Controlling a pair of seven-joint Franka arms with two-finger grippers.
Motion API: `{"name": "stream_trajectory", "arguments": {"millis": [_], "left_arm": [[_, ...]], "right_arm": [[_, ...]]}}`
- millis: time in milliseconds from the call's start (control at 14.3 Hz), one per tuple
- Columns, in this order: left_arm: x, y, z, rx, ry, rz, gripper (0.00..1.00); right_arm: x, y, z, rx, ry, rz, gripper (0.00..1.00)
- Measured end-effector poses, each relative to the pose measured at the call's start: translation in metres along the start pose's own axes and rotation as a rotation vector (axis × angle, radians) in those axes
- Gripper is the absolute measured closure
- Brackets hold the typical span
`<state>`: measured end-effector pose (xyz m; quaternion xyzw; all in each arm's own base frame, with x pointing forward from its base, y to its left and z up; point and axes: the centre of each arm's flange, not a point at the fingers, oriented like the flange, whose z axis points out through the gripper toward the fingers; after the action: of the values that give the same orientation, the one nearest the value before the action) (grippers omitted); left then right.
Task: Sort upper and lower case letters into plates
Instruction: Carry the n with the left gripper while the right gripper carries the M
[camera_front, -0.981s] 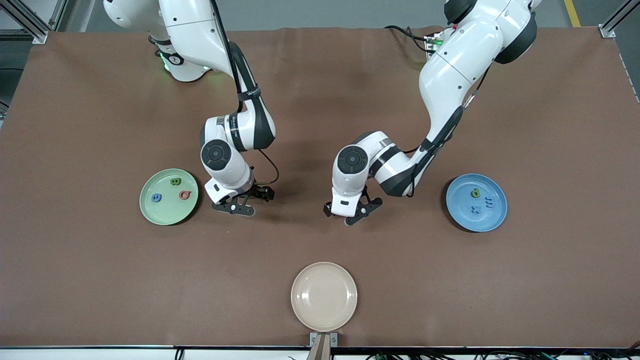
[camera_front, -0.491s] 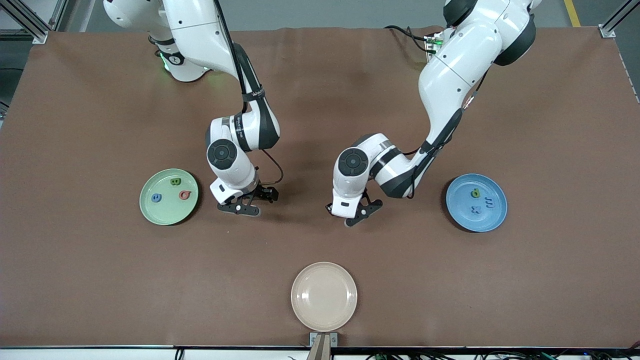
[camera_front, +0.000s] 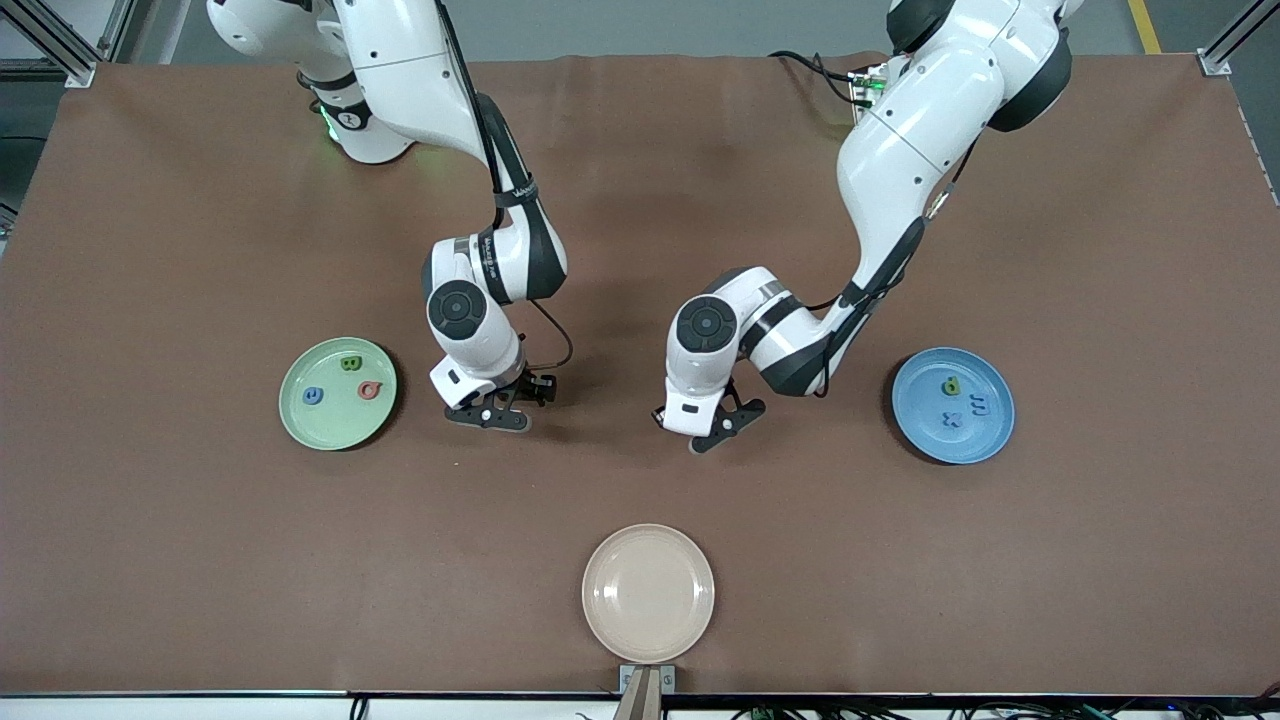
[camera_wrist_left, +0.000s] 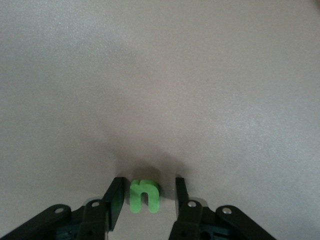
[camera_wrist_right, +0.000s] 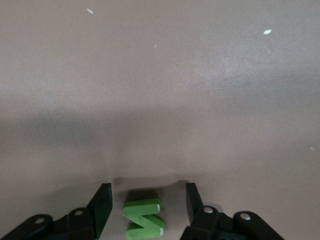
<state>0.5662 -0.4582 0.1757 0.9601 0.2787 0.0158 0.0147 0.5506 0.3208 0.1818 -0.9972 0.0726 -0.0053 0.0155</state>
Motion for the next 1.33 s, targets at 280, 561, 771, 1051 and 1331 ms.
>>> {"name": "stream_trajectory", "arguments": {"millis": [280,561,771,1051,1331], "left_arm": [[0.000,0.000,-0.001,0.000,0.001,0.000,0.74],[0.006,0.000,-0.009,0.017,0.007,-0.007,0.74],[0.025,-0.006,-0.038,0.067,0.026,0.033,0.74],[0.067,-0.044,-0.086,0.105,0.011,0.168,0.74],[0.113,-0.128,-0.104,0.131,-0.035,0.297,0.74]], "right_arm": [[-0.009,-0.009,0.005,0.016,-0.018,0.008,0.34],[-0.015,-0.016,0.005,0.014,-0.021,0.018,0.51],[-0.015,-0.017,0.000,0.020,-0.020,0.018,0.65],[-0.008,-0.004,0.001,-0.001,-0.045,0.022,0.65],[0.033,0.065,-0.032,-0.051,-0.115,-0.064,0.65]]}}
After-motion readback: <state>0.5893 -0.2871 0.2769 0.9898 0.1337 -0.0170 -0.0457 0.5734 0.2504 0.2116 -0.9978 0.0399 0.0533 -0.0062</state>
